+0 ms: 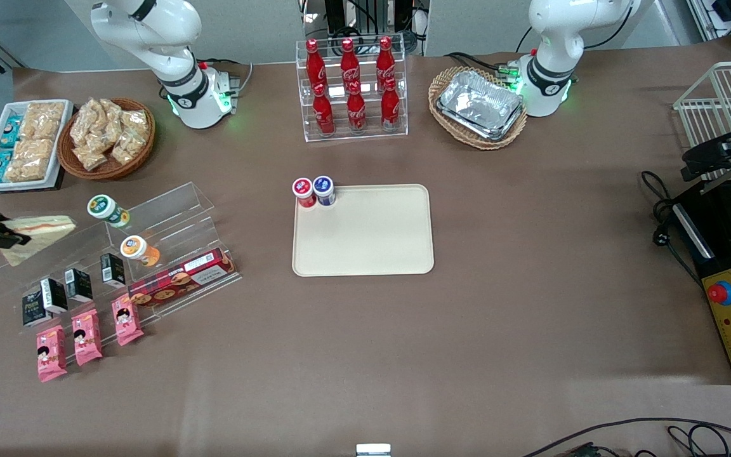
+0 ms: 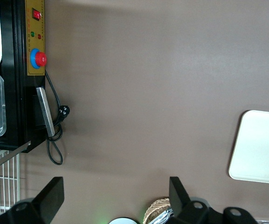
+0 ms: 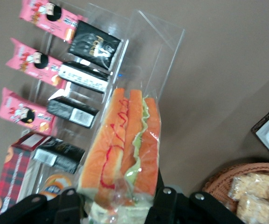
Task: Place sandwich on tray
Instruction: 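Lift the sandwich off the rack with the right gripper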
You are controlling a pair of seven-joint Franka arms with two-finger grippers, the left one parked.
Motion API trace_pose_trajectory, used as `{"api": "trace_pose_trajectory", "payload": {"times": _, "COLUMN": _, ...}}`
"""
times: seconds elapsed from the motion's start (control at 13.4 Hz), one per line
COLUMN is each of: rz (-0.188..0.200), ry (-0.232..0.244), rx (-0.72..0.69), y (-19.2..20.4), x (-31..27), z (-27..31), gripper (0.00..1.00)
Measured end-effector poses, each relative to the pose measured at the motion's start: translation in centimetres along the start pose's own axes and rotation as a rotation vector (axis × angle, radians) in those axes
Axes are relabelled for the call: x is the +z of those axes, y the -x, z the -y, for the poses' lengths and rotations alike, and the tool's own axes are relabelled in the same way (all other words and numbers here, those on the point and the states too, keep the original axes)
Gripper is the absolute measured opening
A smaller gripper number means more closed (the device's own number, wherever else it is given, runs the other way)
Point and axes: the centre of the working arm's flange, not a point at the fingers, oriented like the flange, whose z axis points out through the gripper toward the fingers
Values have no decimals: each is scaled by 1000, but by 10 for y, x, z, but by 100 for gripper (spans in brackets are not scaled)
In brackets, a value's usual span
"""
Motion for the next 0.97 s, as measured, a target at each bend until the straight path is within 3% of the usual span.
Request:
{"api": "trace_pose_trajectory", "payload": {"times": 0.22, "rz": 4, "ry": 11, "rx": -172, "y": 3, "x": -45, "z": 29, "gripper": 52}}
{"api": "trace_pose_trajectory", "payload": {"times": 0.45, "rz": -10, "ry": 65, "rx": -400, "y": 25, "x": -57, "z": 85, "gripper": 52}}
{"api": "trace_pose_trajectory", "payload": {"times": 0.97, "rz": -8, "ry": 70, "rx": -950, "y": 136, "x": -86, "z": 231, "gripper": 52}}
